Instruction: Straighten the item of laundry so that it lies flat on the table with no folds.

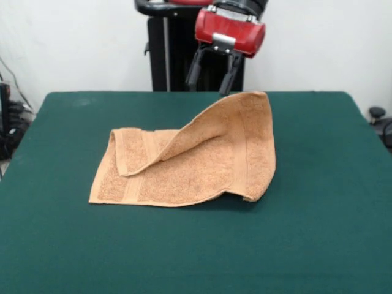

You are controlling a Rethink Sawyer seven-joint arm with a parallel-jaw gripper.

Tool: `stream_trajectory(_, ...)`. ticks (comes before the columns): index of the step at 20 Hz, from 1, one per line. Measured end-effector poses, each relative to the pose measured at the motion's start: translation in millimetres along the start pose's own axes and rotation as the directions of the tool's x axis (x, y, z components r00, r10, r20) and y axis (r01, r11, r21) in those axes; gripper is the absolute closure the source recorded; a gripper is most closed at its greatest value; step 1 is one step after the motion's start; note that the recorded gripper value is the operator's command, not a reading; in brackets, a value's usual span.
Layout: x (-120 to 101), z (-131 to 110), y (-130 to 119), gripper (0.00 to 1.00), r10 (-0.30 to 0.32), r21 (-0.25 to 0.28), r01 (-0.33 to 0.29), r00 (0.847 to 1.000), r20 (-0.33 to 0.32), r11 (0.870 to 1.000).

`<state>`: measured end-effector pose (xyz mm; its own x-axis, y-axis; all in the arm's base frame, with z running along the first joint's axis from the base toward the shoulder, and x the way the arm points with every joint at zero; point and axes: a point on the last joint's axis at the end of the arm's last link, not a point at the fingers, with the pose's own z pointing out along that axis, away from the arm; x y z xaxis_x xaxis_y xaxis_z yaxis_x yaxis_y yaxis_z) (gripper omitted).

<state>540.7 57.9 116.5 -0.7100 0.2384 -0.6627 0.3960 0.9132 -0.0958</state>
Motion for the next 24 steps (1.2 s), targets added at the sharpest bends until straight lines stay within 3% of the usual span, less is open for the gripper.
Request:
stream_trajectory(4, -13.0, 18.5, 2.8, 0.00, 0.001, 0.007, -0.001, 1.000, 0.024, 1.000)
stream_trajectory(8, -9.5, 44.8, -0.2, 0.00, -0.006, 0.021, 0.006, 1.000, 0.013, 1.000)
stream_trajectory(10, 6.3, 63.6, -4.7, 0.00, -0.018, 0.036, 0.019, 1.000, -0.018, 0.999)
stream_trajectory(15, 40.3, 82.6, -5.1, 0.00, -0.049, 0.048, 0.053, 0.996, -0.073, 0.997)
stream_trajectory(20, 60.5, 89.2, -7.0, 0.00, -0.070, 0.052, 0.075, 0.992, -0.106, 0.996)
stream_trajectory(21, 63.1, 90.3, -7.6, 1.00, -0.072, 0.053, 0.078, 0.991, -0.110, 0.996)
stream_trajectory(24, 63.4, 90.5, -7.8, 1.00, -0.073, 0.054, 0.080, 0.991, -0.110, 0.995)
